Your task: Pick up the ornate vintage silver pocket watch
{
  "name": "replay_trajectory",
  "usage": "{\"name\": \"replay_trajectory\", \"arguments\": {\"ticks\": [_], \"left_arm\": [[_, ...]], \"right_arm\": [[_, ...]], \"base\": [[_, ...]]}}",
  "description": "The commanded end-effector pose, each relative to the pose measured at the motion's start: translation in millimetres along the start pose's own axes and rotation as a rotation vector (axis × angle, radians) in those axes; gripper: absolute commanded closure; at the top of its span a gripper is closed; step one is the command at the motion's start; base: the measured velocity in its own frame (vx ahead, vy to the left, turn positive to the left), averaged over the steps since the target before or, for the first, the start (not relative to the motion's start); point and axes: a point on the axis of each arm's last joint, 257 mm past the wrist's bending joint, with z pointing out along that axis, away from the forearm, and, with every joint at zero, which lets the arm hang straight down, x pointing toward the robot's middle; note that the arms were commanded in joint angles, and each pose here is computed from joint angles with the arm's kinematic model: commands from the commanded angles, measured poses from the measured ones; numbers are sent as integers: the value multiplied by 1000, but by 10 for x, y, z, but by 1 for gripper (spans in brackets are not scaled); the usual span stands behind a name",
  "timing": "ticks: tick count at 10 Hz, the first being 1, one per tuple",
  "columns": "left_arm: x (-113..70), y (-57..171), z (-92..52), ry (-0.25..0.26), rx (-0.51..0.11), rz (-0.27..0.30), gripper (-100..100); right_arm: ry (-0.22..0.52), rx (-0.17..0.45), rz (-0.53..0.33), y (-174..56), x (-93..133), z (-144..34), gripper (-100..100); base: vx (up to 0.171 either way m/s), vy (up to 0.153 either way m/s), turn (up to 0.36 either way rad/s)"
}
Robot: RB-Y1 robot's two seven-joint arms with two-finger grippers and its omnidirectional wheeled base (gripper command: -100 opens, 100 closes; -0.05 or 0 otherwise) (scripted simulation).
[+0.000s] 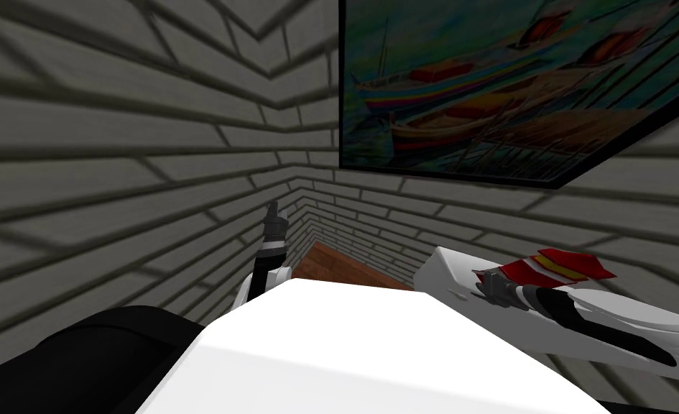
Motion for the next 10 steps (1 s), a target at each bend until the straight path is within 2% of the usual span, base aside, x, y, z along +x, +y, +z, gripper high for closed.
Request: {"name": "replay_trajectory", "arguments": {"ticks": [1, 2, 6, 7, 8, 10], "left_arm": [[0, 0, 0, 0, 0, 0, 0], [-1, 1, -1, 0, 0, 0, 0], [-1, 1, -1, 0, 0, 0, 0], [-1, 1, -1, 0, 0, 0, 0], [-1, 1, -1, 0, 0, 0, 0], [-2, 2, -2, 0, -1, 1, 0]], "right_arm": [[0, 0, 0, 0, 0, 0, -100], [2, 1, 5, -2, 8, 1, 100], [1, 1, 5, 0, 7, 2, 100], [1, 1, 5, -2, 7, 1, 0], [-5, -3, -8, 7, -30, 0, 100], [-32, -17, -64, -28, -175, -43, 100]], "base": [[-74, -17, 61], [-14, -2, -14], [-2, 1, -2], [0, 0, 0], [63, -2, -217], [141, 34, -339]]}}
